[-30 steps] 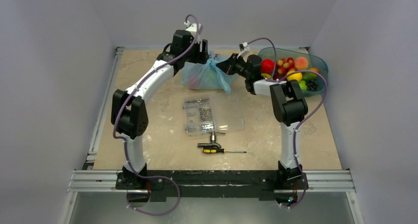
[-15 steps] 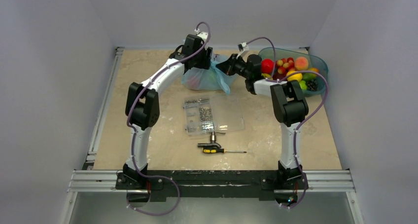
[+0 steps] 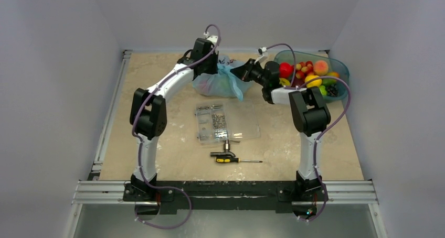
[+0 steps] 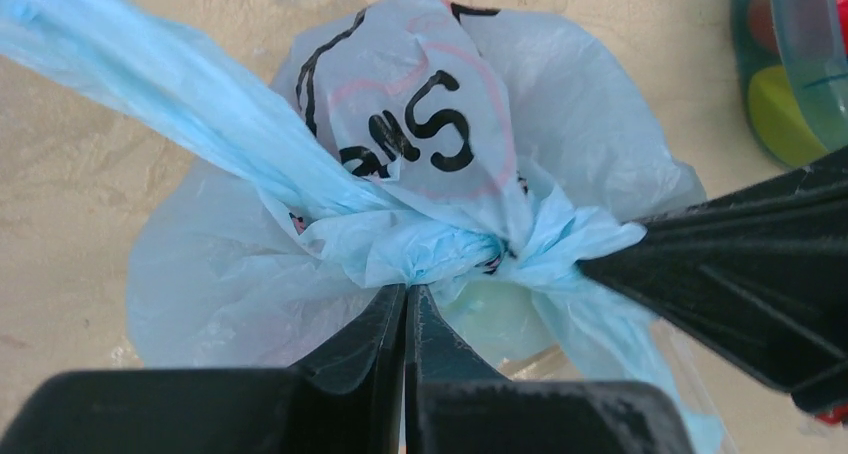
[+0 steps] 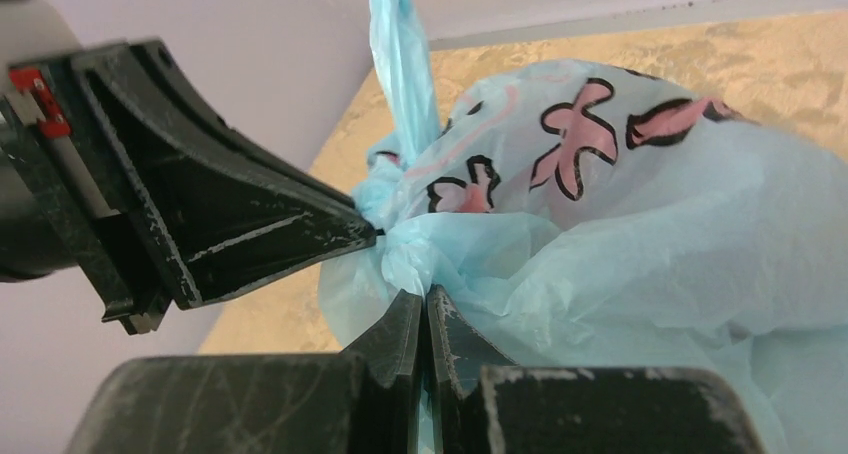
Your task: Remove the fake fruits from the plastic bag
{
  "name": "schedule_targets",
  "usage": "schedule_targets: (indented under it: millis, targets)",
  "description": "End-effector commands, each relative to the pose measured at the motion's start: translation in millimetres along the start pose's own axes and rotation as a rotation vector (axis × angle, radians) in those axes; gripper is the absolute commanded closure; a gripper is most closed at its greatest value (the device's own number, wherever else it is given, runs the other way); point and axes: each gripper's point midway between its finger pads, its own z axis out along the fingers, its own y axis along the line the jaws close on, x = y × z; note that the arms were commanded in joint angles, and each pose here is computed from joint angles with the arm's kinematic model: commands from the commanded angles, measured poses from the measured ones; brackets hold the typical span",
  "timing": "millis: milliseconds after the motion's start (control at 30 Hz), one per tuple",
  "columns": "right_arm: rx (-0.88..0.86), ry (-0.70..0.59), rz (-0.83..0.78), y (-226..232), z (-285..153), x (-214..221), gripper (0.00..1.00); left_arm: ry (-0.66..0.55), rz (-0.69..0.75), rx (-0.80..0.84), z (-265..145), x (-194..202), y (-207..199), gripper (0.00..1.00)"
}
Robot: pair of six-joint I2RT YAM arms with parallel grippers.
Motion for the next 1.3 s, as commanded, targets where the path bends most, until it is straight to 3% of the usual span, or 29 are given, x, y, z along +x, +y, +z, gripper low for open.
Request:
schedule_targets:
  millis: [0,200,500,600,833,933,1067,1267]
  targets:
    - [-0.031,-0.206,0.193,-8.4,-23.8,-47.8,1.00,-0.137,-0.141,0.012,-41.2,-39.1,39.8,1.00]
    - [0.020,-0.206,0.203,-28.3,-28.7,-47.7,1.00,-0.152,-0.182,0.041,-66.0,-32.0,60.8,1.00]
    - [0.181,-0.104,-0.011,-33.0,-30.2,-58.5,1.00,-0.149,-0.210,0.095,-78.0,-19.9,50.1,1.00]
    - [0.246,-0.072,-0.130,-21.4,-35.4,-70.3,0.88,-0.159,-0.223,0.110,-83.3,-22.4,46.5,1.00]
    - [0.424,-0.010,-0.461,13.5,-42.7,-80.7,0.49,-0.164,-0.258,0.115,-91.6,-24.7,43.4,1.00]
    - [0.412,0.010,-0.603,41.6,-39.7,-76.4,0.36,-0.166,-0.269,0.115,-93.1,-26.4,43.2,1.00]
    - [0.338,0.079,-0.806,67.8,-27.6,-58.1,0.29,-0.154,-0.283,0.109,-91.7,-23.8,43.8,1.00]
    - [0.343,0.126,-0.987,67.9,-17.1,-41.3,0.27,-0.150,-0.293,0.117,-89.4,-23.8,42.4,1.00]
